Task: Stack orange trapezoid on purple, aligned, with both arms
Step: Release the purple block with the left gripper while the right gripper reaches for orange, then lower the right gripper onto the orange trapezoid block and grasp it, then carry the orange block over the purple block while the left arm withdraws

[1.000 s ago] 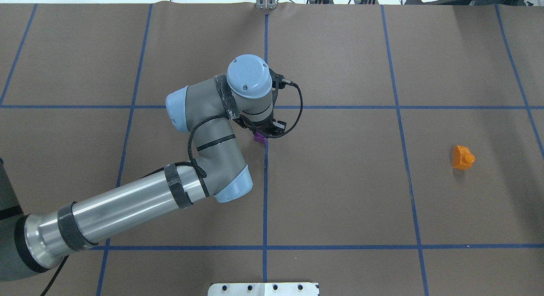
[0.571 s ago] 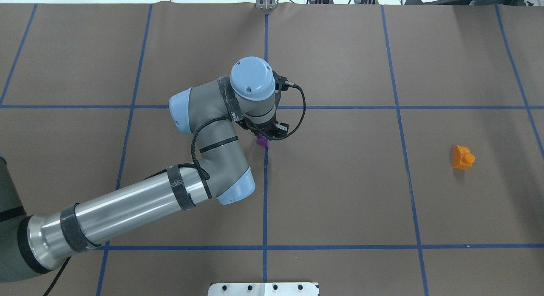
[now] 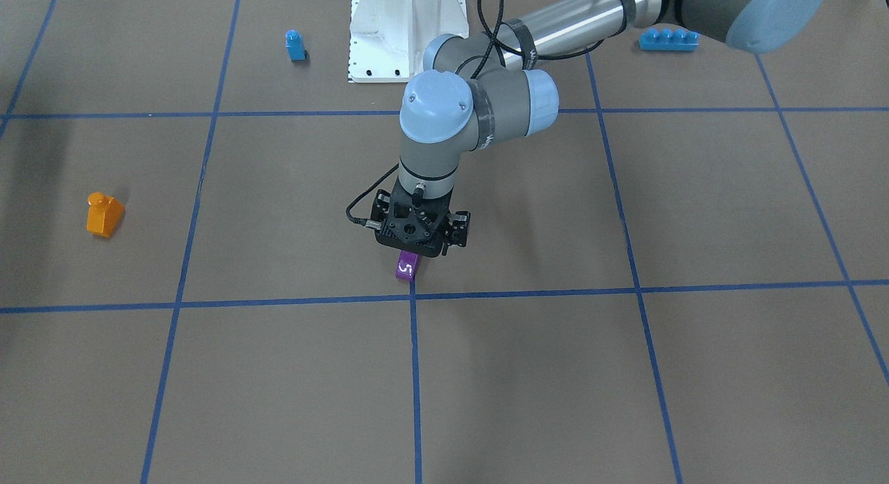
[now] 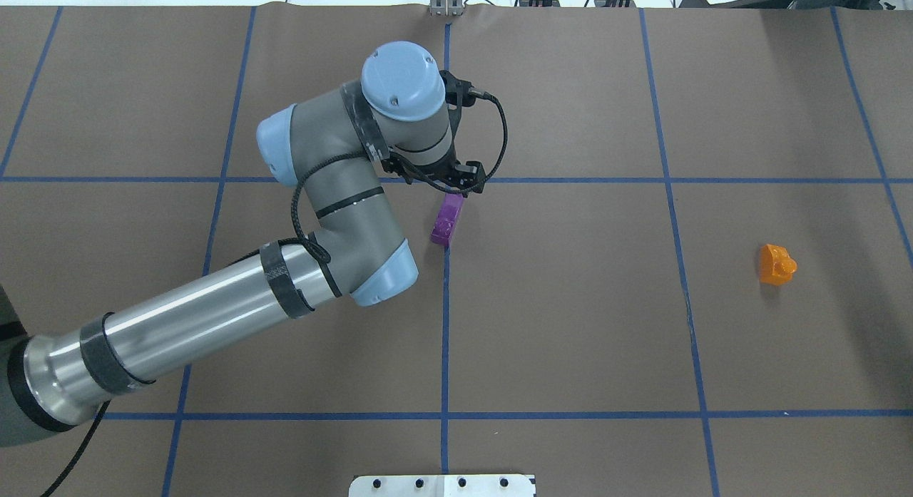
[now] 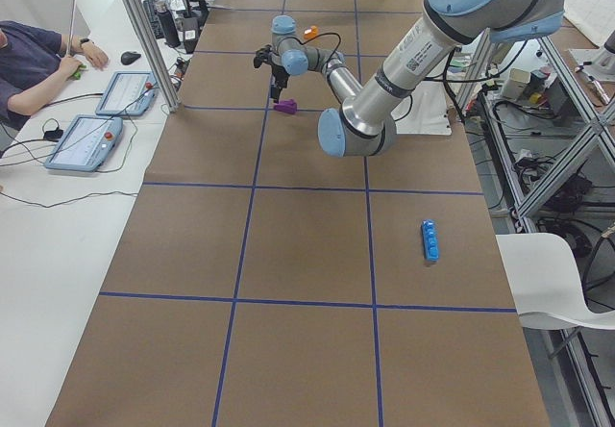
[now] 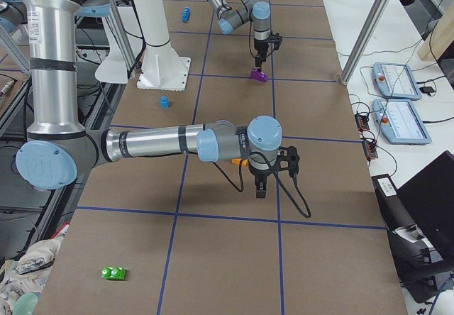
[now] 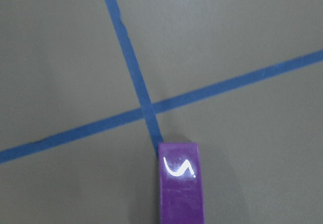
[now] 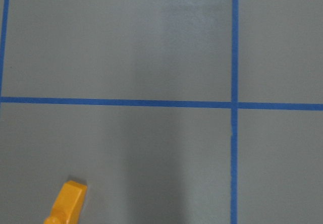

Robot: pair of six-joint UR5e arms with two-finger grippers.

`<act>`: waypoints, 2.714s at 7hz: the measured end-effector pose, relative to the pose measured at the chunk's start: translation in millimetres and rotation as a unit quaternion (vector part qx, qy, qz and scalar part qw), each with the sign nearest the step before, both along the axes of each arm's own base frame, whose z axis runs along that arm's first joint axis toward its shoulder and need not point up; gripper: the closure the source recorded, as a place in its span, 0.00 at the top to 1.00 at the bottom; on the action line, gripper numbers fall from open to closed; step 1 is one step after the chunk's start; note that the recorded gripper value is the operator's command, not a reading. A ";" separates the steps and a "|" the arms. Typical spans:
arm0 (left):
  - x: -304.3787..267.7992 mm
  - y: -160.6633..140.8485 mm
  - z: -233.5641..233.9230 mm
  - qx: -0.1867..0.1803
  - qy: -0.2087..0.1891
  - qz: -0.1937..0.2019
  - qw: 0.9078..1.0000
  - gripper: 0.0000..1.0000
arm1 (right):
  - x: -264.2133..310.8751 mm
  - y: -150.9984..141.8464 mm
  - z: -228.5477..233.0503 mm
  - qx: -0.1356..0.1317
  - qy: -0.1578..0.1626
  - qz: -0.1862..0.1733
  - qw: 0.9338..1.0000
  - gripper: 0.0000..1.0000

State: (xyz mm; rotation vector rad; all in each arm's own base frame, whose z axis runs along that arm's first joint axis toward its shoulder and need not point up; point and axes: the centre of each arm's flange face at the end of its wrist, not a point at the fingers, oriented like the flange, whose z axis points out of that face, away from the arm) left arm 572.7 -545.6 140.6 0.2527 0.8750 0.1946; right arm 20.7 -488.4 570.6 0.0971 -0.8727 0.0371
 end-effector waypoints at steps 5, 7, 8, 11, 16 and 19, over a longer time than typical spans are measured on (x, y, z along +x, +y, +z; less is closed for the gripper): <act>-151.4 -10.2 -33.3 -0.028 -0.043 -0.024 0.998 1.00 | -153.2 38.1 -16.0 -0.054 -0.022 0.065 0.996 1.00; -190.6 1.4 -2.3 -0.006 -0.064 -0.007 0.998 1.00 | -209.3 52.7 -19.0 -0.068 -0.012 0.061 0.996 1.00; -196.6 3.4 5.5 -0.002 -0.069 -0.003 0.998 1.00 | -229.3 59.8 -16.1 -0.069 -0.003 0.051 0.996 1.00; -198.9 4.3 10.1 -0.001 -0.071 0.000 0.997 1.00 | -270.0 68.3 2.1 -0.081 0.019 0.030 0.996 0.94; -194.4 5.6 20.4 -0.007 -0.075 0.004 0.997 1.00 | -277.3 64.8 16.4 -0.091 0.032 0.030 0.995 0.00; -196.0 7.5 36.9 -0.010 -0.078 0.005 0.997 1.00 | -258.1 58.0 -14.3 -0.099 0.018 0.041 0.994 0.00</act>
